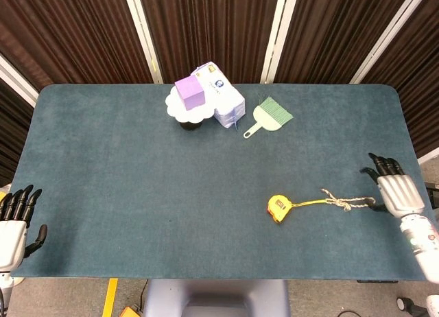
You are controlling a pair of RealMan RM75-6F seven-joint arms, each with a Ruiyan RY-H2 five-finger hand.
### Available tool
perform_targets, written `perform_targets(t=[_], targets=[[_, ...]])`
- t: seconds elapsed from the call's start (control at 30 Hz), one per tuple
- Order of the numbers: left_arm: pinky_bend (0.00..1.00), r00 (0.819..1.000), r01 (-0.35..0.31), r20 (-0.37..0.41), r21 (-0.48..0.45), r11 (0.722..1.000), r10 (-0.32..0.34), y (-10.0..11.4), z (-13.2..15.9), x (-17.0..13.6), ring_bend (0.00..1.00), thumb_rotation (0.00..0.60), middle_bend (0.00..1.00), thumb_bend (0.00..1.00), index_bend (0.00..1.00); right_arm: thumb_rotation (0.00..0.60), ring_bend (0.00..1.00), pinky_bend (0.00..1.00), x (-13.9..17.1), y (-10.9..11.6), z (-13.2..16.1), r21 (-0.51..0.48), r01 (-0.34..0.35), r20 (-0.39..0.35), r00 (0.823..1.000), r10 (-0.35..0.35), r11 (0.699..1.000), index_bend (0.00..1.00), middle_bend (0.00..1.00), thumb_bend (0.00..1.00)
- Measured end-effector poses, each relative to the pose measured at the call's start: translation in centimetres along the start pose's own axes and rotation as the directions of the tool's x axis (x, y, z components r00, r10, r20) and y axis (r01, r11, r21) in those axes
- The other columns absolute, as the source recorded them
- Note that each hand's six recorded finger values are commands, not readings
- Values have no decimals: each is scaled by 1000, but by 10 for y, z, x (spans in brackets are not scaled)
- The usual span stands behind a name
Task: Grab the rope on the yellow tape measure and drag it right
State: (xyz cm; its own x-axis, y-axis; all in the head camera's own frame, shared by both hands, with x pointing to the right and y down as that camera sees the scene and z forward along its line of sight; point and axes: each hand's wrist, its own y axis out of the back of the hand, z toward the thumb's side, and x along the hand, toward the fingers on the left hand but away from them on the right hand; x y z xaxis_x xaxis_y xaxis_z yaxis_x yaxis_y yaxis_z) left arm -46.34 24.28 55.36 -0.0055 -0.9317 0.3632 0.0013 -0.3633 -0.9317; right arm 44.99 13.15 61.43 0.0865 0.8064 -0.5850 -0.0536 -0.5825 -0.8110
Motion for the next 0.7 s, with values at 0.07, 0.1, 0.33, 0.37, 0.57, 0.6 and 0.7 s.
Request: perform_targets(t=[0.07,0.1,0.33,0.37,0.57,0.6,0.7], targets=[[73,1000,0,-2,-1,1000,0,0,0,0,0,600,0,466,36,600,18,0,-1,2,13,-22,5,-25,1000,-6,1000,127,45,218],[73,1000,0,-3,-2,1000,0,1,-1,1,0,600,0,466,36,600,16,0,0,3,21,-34,8,-40,999,-9,999,116,40,207],[73,1000,-1,-4,-15,1000,1,2,-3,1,0,600,0,465,38,600,13,0,16,13,56,-104,64,-106,992,-75,992,100,37,173],[73,1000,-1,-4,-17,1000,1,2,-3,1,0,600,0,465,38,600,13,0,21,14,58,-117,79,-108,990,-92,990,113,37,173],[73,1000,10,-1,-17,1000,-10,1,-4,1,0,600,0,466,38,600,13,0,75,21,53,-170,198,-50,976,-210,965,178,39,173],[73,1000,12,1,-17,1000,-12,0,-4,2,0,600,0,467,38,600,13,0,88,19,48,-169,207,-24,976,-214,964,182,39,174],[72,1000,13,4,-17,1000,-13,0,-3,2,0,600,0,467,38,600,13,0,116,14,34,-160,218,41,976,-214,963,181,39,174]])
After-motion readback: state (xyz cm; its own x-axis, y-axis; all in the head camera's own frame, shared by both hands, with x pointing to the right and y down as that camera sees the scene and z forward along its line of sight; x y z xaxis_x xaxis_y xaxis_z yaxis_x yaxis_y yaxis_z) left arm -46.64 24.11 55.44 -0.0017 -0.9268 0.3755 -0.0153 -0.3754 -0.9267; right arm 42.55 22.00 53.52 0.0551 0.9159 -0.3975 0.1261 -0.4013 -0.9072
